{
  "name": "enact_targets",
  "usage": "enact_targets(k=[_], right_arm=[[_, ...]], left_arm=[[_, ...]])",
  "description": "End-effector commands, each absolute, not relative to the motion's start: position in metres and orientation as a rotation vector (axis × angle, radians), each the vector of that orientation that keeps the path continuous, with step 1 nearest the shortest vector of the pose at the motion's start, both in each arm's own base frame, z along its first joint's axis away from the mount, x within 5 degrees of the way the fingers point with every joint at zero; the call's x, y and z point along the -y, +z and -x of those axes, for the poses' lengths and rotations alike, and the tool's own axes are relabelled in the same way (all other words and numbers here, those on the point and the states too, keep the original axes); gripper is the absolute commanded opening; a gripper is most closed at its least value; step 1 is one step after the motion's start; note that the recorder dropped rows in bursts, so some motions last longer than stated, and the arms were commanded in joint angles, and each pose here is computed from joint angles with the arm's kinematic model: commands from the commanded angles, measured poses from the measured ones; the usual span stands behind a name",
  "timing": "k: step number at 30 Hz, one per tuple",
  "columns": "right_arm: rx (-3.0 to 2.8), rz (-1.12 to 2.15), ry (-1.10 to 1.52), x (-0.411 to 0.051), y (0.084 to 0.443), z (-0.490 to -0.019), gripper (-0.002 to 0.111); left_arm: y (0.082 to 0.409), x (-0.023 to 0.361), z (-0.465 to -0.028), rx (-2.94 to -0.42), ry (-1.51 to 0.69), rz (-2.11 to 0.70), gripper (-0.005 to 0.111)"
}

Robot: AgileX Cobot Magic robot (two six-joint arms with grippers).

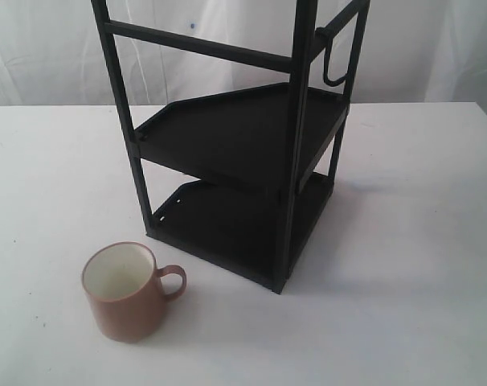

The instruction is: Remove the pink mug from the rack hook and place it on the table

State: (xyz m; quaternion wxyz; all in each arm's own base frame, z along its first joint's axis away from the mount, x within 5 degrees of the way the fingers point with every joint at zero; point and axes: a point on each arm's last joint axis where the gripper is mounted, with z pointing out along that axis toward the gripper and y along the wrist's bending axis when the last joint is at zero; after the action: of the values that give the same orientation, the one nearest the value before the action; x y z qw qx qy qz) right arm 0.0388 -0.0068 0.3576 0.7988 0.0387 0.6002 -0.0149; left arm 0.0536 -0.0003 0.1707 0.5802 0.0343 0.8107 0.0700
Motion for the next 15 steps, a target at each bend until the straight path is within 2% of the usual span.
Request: enact_targets(k=[1,6,9,13,15], right_arm=[[-1.224,-0.084,-0.032,0.006,0.358,-0.025,0.000],[-1.252,-0.031,-0.043,0.003,0.332,-0.037,0.000],[-1.407,-0.035,-0.033,0.003,0.281,-0.055,0.000],[-1.515,-0.037,-0.035,0.004,0.213,-0.056,0.000],[-1.620,-0.098,-0.068,0.009,0.201,-0.056,0.000]], left_arm=[[0.170,0.001,-0.054,-1.889,0.154,-0.081,0.000],[0.170,0.001,-0.054,-1.889,0.154,-0.081,0.000],[0.170,0.001,-0.054,-1.889,0.154,-0.081,0.000],[0.170,0.001,-0.054,-1.889,0.154,-0.081,0.000],[0.170,0.001,-0.054,-1.889,0.154,-0.081,0.000]])
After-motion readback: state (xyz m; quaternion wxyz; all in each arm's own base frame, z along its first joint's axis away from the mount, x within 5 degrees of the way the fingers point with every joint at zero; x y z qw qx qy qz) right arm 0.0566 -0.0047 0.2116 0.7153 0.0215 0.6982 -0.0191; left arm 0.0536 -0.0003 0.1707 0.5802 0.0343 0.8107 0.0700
